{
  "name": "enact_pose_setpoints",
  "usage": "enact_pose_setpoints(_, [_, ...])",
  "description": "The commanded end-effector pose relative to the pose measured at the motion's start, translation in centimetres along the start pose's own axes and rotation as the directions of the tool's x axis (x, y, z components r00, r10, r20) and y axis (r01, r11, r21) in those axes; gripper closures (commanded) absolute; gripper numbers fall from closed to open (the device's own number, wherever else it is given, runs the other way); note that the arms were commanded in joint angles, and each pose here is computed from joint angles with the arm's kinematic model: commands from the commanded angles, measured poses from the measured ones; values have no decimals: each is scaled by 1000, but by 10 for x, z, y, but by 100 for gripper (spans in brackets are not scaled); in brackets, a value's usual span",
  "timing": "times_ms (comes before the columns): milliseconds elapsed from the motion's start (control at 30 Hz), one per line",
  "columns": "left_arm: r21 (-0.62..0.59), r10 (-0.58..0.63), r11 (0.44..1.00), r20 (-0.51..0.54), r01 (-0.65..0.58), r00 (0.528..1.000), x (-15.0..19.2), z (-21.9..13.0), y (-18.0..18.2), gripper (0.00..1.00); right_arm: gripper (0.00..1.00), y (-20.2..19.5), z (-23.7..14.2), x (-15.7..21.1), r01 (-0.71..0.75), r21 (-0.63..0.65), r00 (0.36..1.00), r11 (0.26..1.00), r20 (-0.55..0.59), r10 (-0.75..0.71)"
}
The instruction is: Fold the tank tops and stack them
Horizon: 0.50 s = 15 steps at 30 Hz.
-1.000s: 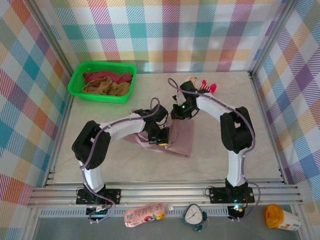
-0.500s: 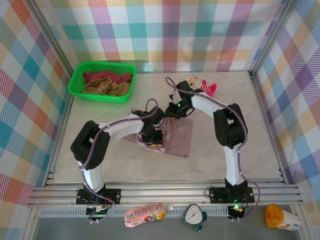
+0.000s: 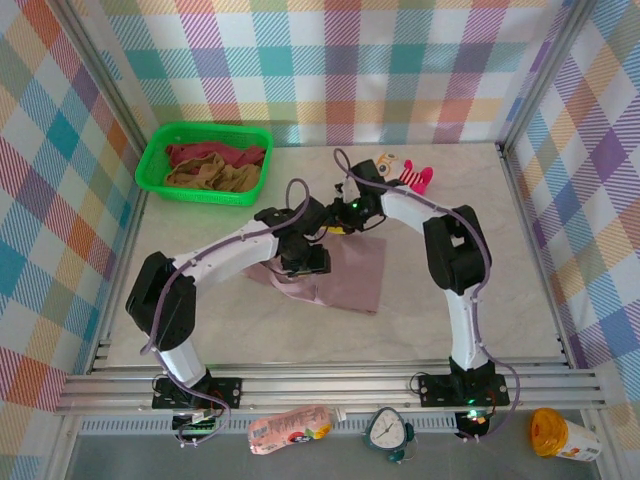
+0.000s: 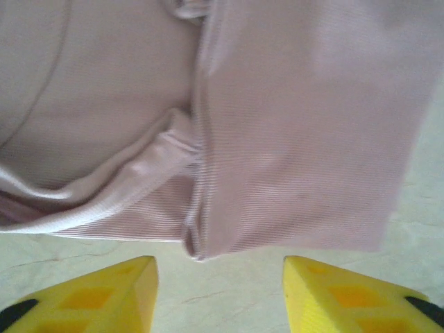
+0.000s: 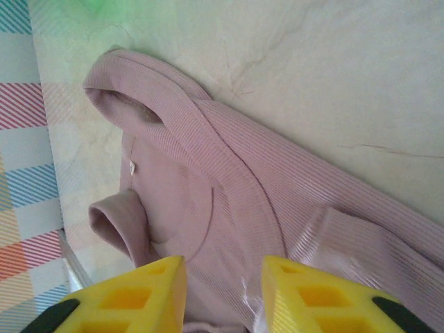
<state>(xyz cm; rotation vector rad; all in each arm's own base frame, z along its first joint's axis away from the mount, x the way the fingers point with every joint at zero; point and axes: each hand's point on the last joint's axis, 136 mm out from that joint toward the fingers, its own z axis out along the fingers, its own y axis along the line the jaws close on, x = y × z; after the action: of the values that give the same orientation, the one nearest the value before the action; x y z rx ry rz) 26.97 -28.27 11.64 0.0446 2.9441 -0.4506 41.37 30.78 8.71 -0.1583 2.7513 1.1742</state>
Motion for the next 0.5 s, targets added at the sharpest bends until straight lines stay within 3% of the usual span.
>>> enact_pose_setpoints(0, [97, 96, 991, 7, -96, 995, 9, 2, -53, 44, 61, -19, -71, 5, 61, 115, 996, 991, 65, -69])
enact_pose_setpoints(133, [173, 207, 965, -25, -199, 978, 29, 31, -105, 41, 56, -70, -108, 37, 34, 243, 997, 970, 64, -51])
enact_pose_setpoints(233, [166, 278, 949, -48, -267, 959, 43, 55, -126, 41, 55, -91, -113, 50, 25, 267, 999, 963, 30, -34])
enact_pose_setpoints(467, [56, 347, 938, -105, -342, 932, 63, 96, -121, 41, 55, -103, -93, 42, -1, 238, 1000, 971, 16, -3])
